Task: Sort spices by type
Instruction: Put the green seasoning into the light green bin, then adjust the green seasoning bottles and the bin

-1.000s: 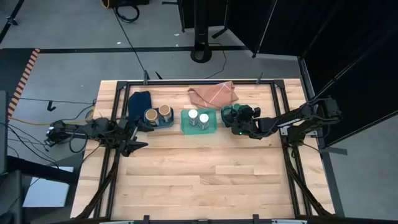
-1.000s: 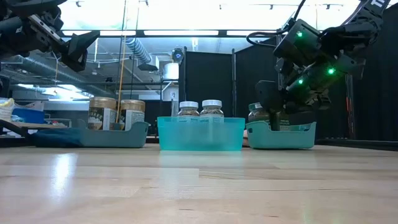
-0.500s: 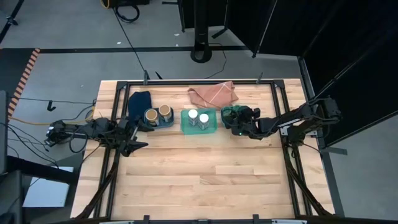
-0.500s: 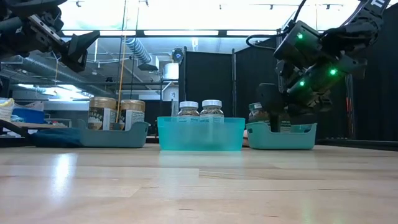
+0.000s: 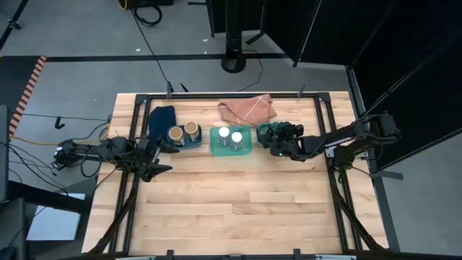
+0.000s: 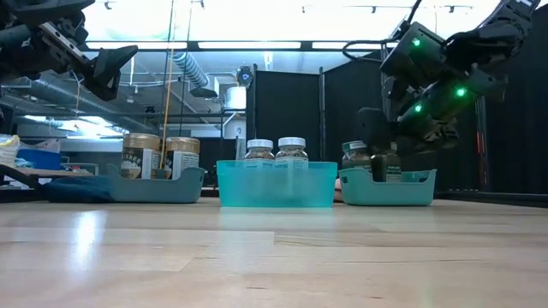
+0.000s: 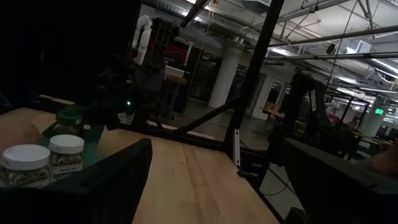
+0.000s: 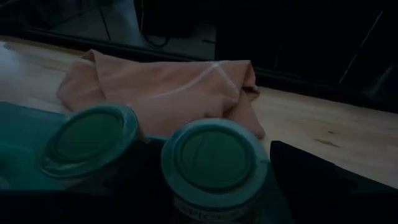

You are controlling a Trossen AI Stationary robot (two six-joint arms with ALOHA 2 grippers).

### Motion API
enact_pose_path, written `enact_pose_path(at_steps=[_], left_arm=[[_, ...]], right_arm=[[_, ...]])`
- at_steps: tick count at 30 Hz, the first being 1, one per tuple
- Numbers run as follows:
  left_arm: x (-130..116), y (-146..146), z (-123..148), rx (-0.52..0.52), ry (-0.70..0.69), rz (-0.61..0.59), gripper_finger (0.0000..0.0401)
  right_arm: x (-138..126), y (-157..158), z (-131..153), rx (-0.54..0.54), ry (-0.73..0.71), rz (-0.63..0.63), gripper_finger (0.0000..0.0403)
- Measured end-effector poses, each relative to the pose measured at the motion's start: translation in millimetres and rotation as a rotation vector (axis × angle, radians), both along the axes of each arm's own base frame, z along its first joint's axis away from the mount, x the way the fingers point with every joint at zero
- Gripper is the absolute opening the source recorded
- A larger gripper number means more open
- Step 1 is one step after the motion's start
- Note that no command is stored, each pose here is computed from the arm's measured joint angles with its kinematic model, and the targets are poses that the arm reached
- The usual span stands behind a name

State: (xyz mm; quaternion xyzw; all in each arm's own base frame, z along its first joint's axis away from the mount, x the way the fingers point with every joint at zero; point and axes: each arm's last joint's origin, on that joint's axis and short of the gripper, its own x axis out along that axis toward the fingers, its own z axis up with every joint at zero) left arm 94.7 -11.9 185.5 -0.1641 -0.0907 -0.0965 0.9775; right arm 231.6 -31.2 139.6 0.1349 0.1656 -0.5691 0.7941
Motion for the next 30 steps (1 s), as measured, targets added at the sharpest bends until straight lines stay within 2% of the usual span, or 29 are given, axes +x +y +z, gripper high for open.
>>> enact_pose_path(at_steps=[10, 20, 30], left_arm=[[0, 0, 0, 0.0, 0.0, 0.001, 0.0363], [0, 0, 0, 0.0, 0.0, 0.0, 0.0363], [0, 0, 0, -0.001, 0.0, 0.0, 0.0363]], right_arm=[[-10, 0, 18, -0.008, -0.011, 0.003, 0.0285], [-19, -1, 42, -0.051, -0.047, 0.03, 0.0283], [-40, 2, 84, -0.134, -0.104, 0.099, 0.0252]])
